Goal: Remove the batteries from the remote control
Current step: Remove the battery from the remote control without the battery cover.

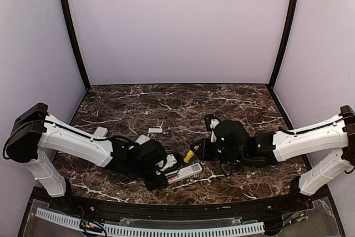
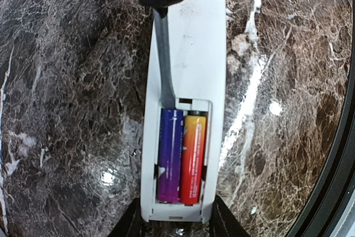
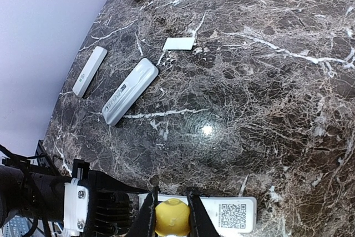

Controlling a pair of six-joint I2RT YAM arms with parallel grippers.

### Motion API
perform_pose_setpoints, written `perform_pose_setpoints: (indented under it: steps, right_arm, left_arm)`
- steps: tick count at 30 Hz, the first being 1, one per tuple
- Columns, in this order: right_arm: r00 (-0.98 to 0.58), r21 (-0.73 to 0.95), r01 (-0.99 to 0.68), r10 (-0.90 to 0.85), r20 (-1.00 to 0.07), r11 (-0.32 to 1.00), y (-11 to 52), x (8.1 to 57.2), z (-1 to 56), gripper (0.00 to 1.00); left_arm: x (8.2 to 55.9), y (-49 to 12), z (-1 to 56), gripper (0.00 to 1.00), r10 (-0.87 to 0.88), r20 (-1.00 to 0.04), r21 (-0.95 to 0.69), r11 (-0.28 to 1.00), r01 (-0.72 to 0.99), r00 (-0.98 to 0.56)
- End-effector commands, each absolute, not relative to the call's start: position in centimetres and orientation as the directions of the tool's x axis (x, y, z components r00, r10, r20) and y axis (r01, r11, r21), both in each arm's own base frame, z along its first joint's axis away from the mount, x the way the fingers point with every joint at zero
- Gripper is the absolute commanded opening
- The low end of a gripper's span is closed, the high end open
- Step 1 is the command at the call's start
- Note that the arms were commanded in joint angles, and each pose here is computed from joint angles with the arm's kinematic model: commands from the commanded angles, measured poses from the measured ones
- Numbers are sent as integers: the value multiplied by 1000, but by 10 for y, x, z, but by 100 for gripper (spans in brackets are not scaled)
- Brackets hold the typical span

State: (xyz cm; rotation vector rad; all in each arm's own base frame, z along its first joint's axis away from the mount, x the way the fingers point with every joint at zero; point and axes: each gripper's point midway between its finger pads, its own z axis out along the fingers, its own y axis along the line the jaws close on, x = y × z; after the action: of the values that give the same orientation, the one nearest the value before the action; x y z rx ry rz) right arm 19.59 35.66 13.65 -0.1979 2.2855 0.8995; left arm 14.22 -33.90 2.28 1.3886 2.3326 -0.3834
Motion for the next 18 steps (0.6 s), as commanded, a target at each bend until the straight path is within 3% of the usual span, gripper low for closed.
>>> perform_pose_setpoints:
  steps: [1, 18]
  right_arm:
    - [-782, 584, -364, 104, -615, 726, 360, 190, 131, 0]
    - [-838, 749, -343, 177, -517, 566, 357, 186, 145, 0]
  left_arm:
    - [141, -338, 16, 24, 792, -446, -18, 457, 889, -416]
    - [141, -339, 15, 19, 796, -443, -15, 454, 891, -413]
